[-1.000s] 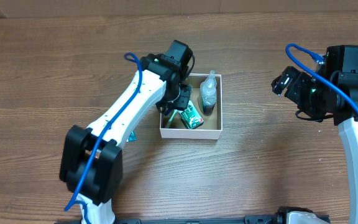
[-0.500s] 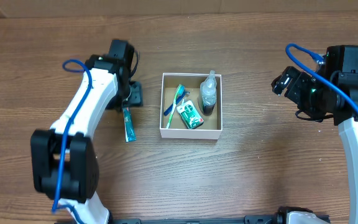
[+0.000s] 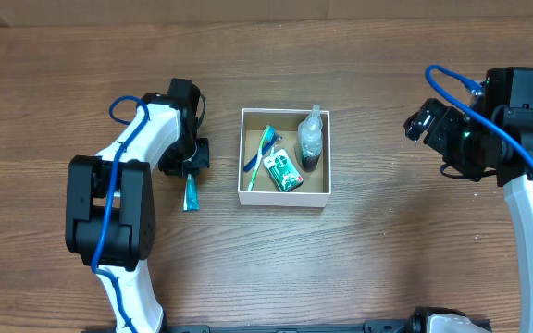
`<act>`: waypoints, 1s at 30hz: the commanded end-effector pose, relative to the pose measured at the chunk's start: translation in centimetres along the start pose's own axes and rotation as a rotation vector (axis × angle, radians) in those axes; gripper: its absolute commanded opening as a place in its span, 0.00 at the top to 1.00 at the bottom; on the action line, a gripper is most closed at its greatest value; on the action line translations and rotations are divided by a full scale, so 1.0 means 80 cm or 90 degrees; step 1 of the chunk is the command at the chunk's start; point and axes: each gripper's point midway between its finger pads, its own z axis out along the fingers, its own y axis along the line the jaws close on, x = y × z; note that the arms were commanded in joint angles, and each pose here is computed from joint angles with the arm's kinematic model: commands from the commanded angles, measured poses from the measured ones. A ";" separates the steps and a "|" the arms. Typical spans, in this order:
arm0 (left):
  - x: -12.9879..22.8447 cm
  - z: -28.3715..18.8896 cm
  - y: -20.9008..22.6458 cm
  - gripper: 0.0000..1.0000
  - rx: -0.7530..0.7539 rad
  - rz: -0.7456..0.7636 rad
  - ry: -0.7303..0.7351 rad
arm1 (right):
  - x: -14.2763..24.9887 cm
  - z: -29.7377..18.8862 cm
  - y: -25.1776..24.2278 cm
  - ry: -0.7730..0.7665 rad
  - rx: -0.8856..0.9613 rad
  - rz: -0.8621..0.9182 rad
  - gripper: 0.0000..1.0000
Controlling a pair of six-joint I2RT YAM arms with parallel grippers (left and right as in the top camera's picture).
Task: Pack container
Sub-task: 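Grasp the Colgate toothpaste tube with the left gripper, then carry the toothpaste into the box and release it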
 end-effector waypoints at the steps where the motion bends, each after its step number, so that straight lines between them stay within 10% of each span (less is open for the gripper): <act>1: -0.007 -0.028 -0.001 0.96 0.012 -0.003 -0.017 | -0.002 -0.004 0.003 -0.007 -0.007 0.003 0.00; 11: 0.011 -0.245 -0.127 0.93 0.137 0.169 -0.254 | -0.002 -0.004 0.003 -0.007 -0.007 0.003 0.00; 21: 0.012 -0.139 -0.207 0.87 0.089 0.266 -0.223 | -0.002 -0.004 0.003 -0.007 -0.007 0.003 0.00; 25: 0.011 -0.169 -0.201 0.48 0.089 0.257 -0.230 | -0.002 -0.004 0.003 -0.007 -0.007 0.003 0.00; 30: 0.011 -0.305 -0.141 0.24 0.062 0.202 -0.302 | -0.002 -0.004 0.003 -0.007 -0.007 0.003 0.00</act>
